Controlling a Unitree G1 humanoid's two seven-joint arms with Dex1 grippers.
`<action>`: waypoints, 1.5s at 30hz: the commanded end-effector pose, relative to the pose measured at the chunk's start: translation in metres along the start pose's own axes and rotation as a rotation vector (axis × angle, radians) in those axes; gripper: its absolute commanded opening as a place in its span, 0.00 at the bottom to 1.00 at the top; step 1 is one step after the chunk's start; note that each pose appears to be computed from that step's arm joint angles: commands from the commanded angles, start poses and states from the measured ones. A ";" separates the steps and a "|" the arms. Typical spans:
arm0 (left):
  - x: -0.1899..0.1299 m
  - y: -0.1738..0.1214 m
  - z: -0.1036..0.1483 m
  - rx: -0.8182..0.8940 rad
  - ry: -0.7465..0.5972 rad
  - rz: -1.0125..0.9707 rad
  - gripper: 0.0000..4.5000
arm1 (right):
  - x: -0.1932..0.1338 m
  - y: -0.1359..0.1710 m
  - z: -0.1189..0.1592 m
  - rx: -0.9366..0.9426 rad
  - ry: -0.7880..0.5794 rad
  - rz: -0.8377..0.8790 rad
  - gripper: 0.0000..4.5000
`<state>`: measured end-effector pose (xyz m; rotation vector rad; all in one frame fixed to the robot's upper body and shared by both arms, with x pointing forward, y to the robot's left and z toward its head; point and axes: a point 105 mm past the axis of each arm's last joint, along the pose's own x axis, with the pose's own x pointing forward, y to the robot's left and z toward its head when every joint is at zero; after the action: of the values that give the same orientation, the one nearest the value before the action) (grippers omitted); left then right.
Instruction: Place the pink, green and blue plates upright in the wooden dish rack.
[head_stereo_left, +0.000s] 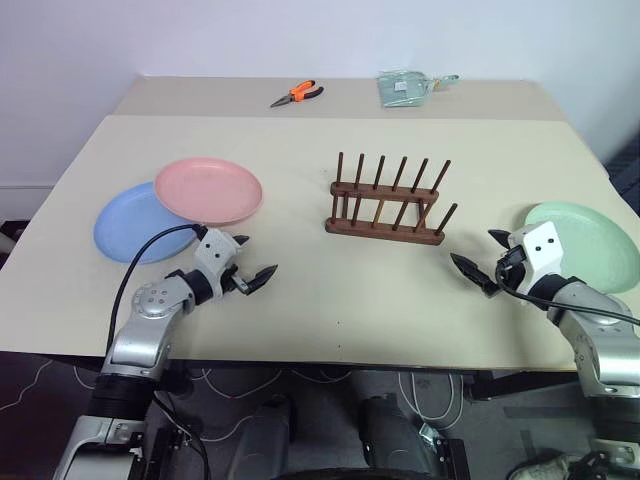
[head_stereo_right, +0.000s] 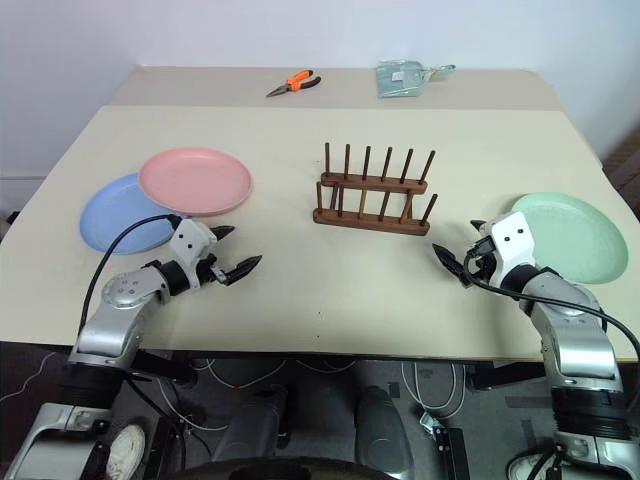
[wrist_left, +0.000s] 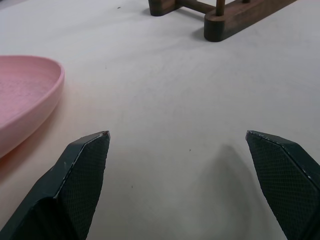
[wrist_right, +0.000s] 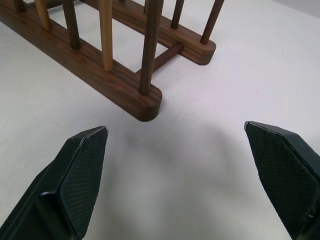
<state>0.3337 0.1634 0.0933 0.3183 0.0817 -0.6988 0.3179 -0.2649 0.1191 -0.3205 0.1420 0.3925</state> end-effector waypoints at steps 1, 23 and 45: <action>0.001 0.000 0.014 0.031 -0.041 0.009 1.00 | 0.006 -0.005 0.015 -0.053 -0.058 -0.036 0.99; 0.145 -0.049 0.040 0.071 0.054 -0.357 1.00 | -0.036 0.002 0.006 -0.052 -0.040 -0.233 0.99; 0.096 -0.100 0.034 0.173 -0.097 -0.790 0.17 | -0.059 -0.024 -0.013 -0.076 0.071 -0.293 1.00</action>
<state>0.3475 0.0175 0.0795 0.4037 0.0477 -1.4640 0.2744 -0.3015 0.1116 -0.3919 0.1826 0.1206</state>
